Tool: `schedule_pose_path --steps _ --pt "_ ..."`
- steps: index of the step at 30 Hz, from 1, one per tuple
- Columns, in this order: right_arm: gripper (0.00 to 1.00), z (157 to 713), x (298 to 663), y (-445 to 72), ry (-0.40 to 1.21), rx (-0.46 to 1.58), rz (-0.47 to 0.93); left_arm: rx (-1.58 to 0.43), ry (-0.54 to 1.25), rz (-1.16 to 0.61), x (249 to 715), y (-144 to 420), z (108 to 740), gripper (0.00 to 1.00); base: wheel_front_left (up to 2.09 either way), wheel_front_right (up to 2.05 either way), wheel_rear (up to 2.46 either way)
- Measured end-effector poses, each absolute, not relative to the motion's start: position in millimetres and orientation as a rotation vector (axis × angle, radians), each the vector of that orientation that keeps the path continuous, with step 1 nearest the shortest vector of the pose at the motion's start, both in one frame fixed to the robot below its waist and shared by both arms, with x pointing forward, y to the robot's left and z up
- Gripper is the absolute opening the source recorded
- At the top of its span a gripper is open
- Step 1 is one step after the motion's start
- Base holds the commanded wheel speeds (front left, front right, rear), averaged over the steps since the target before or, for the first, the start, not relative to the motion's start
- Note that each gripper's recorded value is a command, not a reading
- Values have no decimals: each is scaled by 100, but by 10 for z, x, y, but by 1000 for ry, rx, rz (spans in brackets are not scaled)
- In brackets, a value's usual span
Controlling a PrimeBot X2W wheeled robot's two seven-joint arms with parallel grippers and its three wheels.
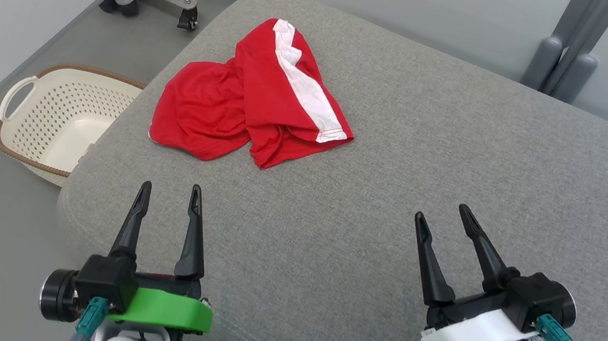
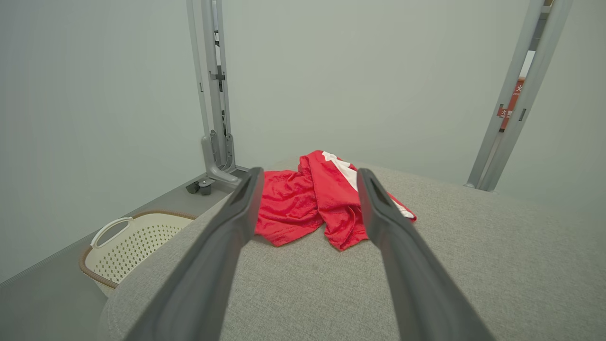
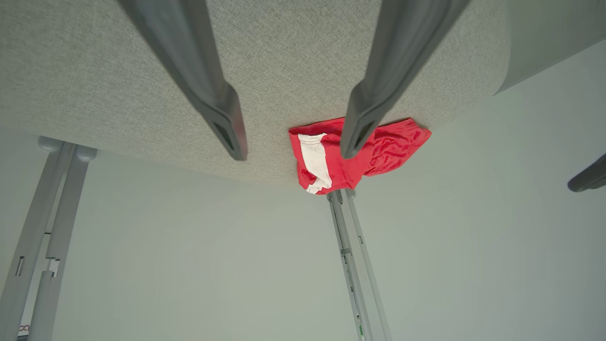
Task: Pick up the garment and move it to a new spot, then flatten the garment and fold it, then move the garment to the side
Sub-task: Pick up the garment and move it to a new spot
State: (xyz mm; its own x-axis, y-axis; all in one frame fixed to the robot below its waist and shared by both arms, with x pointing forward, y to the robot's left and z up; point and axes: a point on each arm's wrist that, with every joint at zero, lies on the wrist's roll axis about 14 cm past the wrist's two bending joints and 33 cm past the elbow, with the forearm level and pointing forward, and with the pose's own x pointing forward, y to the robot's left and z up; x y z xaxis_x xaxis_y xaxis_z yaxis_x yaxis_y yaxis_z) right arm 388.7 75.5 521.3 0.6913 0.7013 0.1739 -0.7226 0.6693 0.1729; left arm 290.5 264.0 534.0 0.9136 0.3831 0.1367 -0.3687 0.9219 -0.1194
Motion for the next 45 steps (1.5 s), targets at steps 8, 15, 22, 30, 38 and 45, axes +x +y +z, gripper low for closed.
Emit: schedule_pose_path --steps 8,15,22,30,38,45 --pt "100 5205 3872 766 -92 239 809 -89 -163 396 2903 2672 5354 100 0 0 0" --pt "100 5175 3938 749 -91 242 799 -20 -174 430 2969 2807 5427 100 0 0 0" --pt "100 5114 4057 677 -96 224 771 8 -163 464 3161 3104 5425 100 0 0 0" --pt "100 5015 4311 429 -119 164 723 131 60 399 3554 3369 4911 100 0 0 0" --pt "100 4922 4620 139 -141 96 671 185 382 327 3932 3632 4305 100 0 0 0" --pt "100 4680 4774 -100 -94 49 631 197 591 264 4238 3666 3906 100 0 0 0"
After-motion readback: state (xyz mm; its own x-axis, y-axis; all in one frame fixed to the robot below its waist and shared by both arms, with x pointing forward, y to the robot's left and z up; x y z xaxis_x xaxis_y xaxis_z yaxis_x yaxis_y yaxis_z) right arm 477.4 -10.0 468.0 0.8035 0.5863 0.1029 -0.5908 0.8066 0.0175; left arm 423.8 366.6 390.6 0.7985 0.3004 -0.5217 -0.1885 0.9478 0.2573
